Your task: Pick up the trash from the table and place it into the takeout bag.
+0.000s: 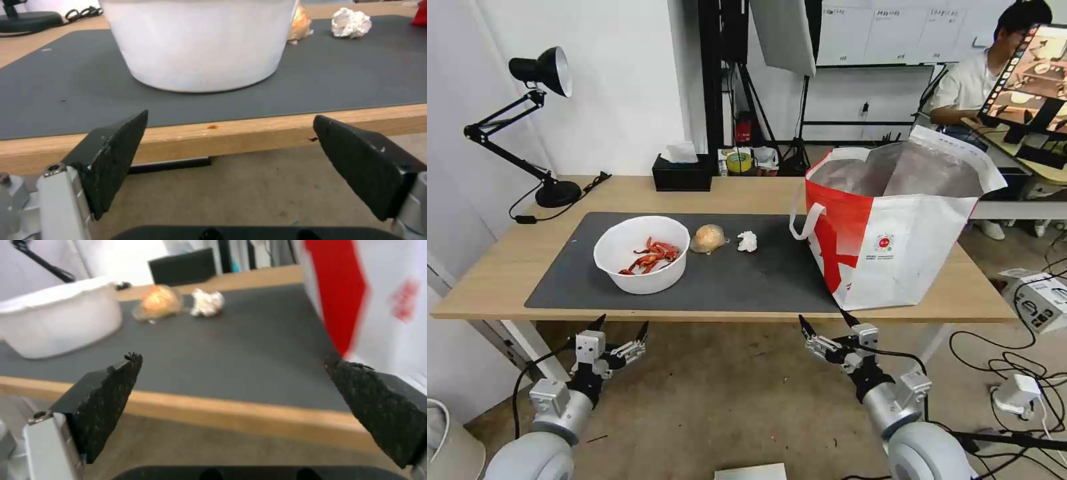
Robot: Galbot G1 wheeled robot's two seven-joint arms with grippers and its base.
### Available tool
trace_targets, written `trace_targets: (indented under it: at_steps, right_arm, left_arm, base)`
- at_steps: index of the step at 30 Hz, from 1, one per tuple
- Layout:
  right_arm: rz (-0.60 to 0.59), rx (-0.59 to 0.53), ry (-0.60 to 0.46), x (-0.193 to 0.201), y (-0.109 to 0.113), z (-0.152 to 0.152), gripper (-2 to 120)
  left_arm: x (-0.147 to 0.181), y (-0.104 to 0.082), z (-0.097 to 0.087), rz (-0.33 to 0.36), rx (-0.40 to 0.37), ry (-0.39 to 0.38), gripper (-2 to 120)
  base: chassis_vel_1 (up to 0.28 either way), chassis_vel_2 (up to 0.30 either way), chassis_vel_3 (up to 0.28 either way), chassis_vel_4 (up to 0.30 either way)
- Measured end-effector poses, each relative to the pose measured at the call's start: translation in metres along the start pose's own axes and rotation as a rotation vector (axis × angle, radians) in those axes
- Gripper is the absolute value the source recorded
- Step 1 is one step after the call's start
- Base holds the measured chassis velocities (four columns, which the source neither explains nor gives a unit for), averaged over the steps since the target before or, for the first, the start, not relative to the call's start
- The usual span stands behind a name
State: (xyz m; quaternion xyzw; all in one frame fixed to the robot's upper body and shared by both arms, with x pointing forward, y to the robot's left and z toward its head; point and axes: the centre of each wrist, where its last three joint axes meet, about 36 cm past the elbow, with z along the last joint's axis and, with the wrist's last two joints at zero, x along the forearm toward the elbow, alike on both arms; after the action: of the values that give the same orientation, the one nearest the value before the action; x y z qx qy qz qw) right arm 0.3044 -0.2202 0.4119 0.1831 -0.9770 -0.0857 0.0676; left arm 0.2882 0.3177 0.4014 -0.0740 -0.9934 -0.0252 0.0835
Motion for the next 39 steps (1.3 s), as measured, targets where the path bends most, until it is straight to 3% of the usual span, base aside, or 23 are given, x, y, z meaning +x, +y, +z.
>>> trace_targets:
  at_steps: [17, 23, 39]
  right_arm:
    - [-0.125, 0.011, -0.031, -0.064, 0.026, -0.029, 100]
    - [-0.139, 0.023, -0.032, -0.090, 0.025, -0.039, 100]
    - [-0.045, 0.013, 0.069, -0.174, 0.016, -0.060, 100]
  left_arm:
    - [-0.002, -0.005, 0.004, 0.002, 0.012, 0.007, 100]
    - [-0.002, -0.004, 0.004, -0.001, 0.010, 0.009, 100]
    - [-0.002, 0.000, 0.005, -0.011, 0.013, 0.015, 100]
  base:
    - [0.000, 0.000, 0.000, 0.000]
    - [0.000, 0.000, 0.000, 0.000]
    - [0.000, 0.000, 0.000, 0.000]
